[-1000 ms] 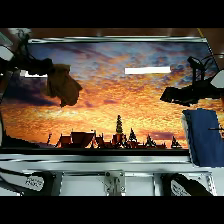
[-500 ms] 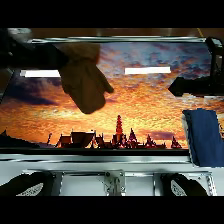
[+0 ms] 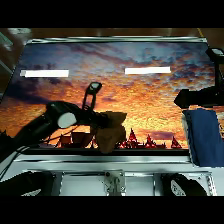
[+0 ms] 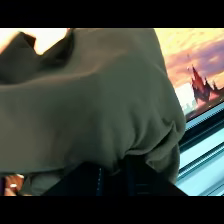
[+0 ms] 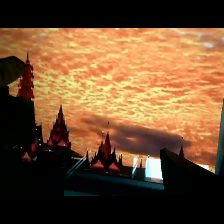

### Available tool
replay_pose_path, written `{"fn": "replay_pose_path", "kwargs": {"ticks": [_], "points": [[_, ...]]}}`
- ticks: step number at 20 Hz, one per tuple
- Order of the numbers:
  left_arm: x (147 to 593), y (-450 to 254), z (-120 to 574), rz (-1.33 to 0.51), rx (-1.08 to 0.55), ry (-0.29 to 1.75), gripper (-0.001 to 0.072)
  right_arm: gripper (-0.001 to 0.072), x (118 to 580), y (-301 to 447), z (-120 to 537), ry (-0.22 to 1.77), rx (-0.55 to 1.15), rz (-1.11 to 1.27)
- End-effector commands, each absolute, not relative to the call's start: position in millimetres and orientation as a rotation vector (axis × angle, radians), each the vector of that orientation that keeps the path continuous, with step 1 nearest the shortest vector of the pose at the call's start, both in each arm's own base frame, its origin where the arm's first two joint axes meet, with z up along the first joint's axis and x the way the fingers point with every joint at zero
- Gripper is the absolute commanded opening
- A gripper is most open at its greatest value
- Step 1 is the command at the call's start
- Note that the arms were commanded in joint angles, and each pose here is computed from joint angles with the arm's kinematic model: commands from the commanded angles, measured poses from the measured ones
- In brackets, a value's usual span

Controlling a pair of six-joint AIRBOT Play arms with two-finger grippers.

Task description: Fold the shirts.

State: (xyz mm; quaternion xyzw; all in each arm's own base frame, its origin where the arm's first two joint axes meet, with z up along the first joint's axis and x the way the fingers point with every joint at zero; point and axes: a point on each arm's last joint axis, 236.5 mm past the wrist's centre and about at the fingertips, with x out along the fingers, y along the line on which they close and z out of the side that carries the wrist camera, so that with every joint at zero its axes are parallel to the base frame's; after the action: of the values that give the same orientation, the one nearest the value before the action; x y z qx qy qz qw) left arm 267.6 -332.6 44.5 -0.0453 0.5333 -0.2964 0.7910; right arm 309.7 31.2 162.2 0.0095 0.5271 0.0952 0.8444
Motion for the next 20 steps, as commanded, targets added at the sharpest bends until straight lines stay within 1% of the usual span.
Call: {"fn": "replay_pose_path", "kwargs": {"ticks": [1,2,3,5,8,10,12,13,15,17,18,20], "points": [[255,-348,-6,-0.602,-0.188,1.206,0.0082,0.0687,304,30,158,1.142,0.036,0.187],[261,-348,-1,-0.611,-0.183,1.184,0.0427,0.0688,304,30,154,1.148,0.040,0.185],[271,-344,8,-0.607,-0.191,1.164,0.0707,0.0687,303,30,149,1.158,0.041,0.184],[295,-321,30,-0.571,-0.194,1.156,0.0715,0.0687,300,29,137,1.190,0.044,0.182],[324,-260,65,-0.560,-0.089,1.125,0.0714,0.0687,286,16,100,1.293,0.017,0.138],[322,-211,60,-0.486,-0.083,1.200,0.0713,0.0687,269,15,69,1.389,0.019,0.136],[305,-175,32,-0.406,-0.111,1.317,0.0706,0.0687,252,28,41,1.464,0.070,0.179],[296,-170,15,-0.390,-0.144,1.363,0.0707,0.0687,248,38,31,1.482,0.107,0.206],[282,-184,-19,-0.391,-0.290,1.411,0.0709,0.0687,243,57,16,1.491,0.188,0.256],[278,-198,-43,-0.375,-0.428,1.424,0.0712,0.0687,246,74,8,1.469,0.271,0.296],[277,-203,-56,-0.360,-0.474,1.434,0.0716,0.0687,248,80,5,1.456,0.303,0.306],[275,-214,-75,-0.364,-0.505,1.463,0.0716,0.0687,251,86,1,1.438,0.340,0.312]]}}
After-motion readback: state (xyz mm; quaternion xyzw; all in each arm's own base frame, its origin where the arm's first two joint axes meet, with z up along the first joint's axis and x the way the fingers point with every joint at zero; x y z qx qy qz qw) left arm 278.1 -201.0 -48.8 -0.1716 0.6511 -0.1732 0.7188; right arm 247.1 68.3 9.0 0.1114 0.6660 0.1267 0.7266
